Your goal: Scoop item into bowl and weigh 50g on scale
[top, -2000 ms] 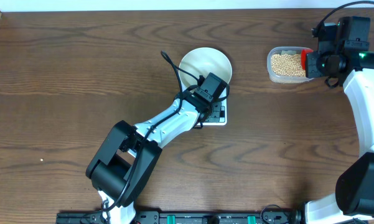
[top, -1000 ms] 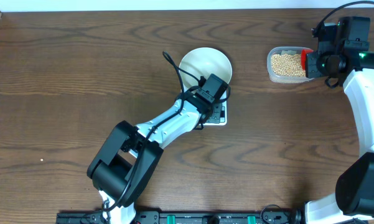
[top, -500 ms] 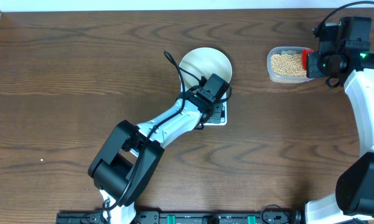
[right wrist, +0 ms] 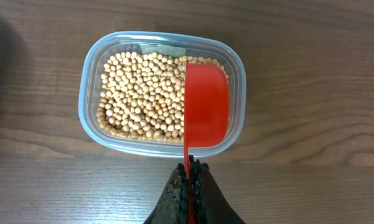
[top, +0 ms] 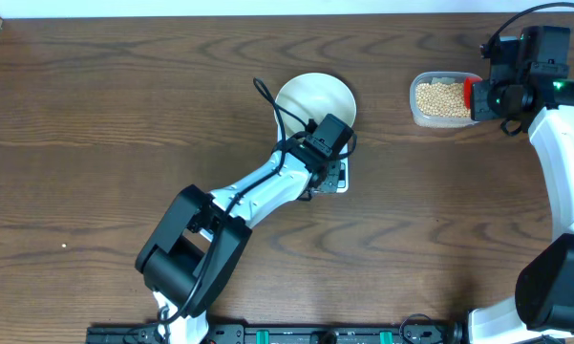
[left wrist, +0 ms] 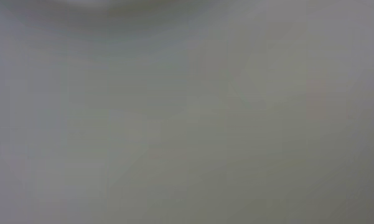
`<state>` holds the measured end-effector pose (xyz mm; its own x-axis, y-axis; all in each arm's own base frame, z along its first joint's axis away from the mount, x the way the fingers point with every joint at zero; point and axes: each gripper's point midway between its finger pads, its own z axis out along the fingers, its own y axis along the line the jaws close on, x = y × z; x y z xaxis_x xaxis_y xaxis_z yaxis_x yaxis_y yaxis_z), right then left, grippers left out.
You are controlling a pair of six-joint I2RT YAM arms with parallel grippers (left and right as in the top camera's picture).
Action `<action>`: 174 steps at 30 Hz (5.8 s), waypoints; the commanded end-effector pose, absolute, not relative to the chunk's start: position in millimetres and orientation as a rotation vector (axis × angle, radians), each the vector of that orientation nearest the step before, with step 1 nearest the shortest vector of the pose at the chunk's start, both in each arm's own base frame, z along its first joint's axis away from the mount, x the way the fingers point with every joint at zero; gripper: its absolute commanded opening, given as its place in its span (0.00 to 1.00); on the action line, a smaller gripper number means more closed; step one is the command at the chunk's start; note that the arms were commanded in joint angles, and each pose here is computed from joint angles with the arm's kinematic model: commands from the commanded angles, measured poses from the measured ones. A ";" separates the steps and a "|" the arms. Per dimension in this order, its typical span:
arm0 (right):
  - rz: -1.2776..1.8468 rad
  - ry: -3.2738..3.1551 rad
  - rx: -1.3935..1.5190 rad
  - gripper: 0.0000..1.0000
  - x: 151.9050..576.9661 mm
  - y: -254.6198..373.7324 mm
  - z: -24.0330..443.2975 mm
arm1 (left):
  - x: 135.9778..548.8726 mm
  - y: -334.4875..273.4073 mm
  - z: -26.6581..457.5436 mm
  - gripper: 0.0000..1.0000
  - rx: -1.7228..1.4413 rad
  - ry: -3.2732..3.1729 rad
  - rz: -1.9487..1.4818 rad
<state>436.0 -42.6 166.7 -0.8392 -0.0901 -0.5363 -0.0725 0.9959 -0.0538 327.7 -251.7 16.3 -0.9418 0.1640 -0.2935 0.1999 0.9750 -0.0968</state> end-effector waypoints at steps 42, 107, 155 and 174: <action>-0.009 2.546 -0.113 0.01 441.5 -40.4 173.0 | 296.7 -190.8 155.9 0.08 0.686 2.633 -0.498; 0.134 2.594 -0.126 0.01 418.5 -21.0 189.8 | 312.6 -175.8 145.6 0.96 0.584 2.660 -0.350; -0.064 2.578 -0.230 0.01 453.5 -33.9 164.4 | 312.6 -175.8 145.6 0.96 0.584 2.660 -0.350; -0.207 2.638 -0.228 0.01 456.1 -51.6 141.3 | 312.6 -175.8 145.6 0.96 0.584 2.660 -0.350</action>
<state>452.0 -46.9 139.3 -0.8711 -0.1797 -0.4570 -0.1259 0.9813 -0.1458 313.0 -179.0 152.8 -0.8283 0.3433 -0.4428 0.4525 0.8759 -0.1672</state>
